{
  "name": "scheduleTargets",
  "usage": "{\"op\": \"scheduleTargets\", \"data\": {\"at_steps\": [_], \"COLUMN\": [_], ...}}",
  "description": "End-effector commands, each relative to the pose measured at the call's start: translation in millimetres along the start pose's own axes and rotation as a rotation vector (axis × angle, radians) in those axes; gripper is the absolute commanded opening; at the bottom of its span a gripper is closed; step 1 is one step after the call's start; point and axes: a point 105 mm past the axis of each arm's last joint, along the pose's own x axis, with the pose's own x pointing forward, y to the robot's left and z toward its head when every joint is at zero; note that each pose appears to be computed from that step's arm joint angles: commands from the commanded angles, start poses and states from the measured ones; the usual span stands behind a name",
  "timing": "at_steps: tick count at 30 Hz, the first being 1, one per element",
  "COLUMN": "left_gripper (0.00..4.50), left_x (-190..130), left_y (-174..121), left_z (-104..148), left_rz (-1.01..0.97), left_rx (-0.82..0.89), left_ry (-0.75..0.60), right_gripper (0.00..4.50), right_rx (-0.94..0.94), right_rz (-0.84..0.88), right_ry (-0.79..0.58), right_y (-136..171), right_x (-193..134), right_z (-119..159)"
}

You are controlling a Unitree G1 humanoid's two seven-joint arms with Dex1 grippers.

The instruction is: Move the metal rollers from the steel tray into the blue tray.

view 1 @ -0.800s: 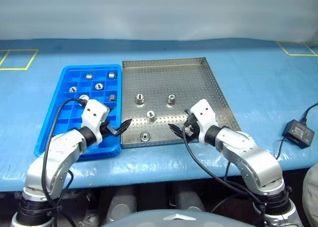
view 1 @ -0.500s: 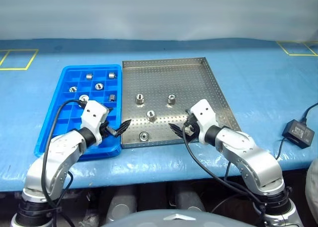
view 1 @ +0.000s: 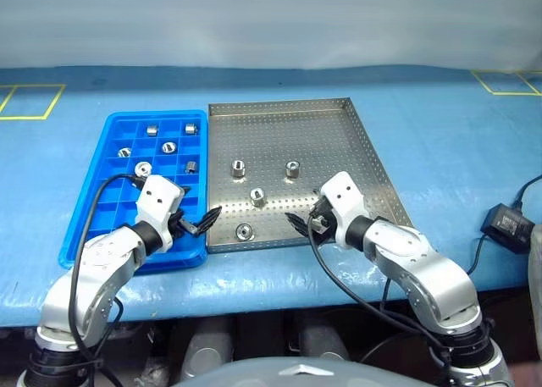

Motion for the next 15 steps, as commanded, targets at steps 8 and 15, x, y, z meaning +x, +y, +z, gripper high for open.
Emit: {"op": "scheduleTargets", "data": {"at_steps": [8, 15], "left_gripper": [4.46, 4.46], "left_x": [8.9, 56.0], "left_y": [-3.3, -19.5], "left_z": [37.6, 58.2], "left_rz": [-0.057, -0.253], "left_rx": [0.076, 0.118], "left_ry": [-0.102, -0.030], "right_gripper": [4.50, 4.50], "right_rx": [-0.015, 0.003], "right_rz": [-0.049, -0.083], "right_ry": [-0.051, -0.061], "right_y": [-6.7, -11.4], "right_x": [-0.9, 1.2], "right_z": [12.6, 13.6]}}
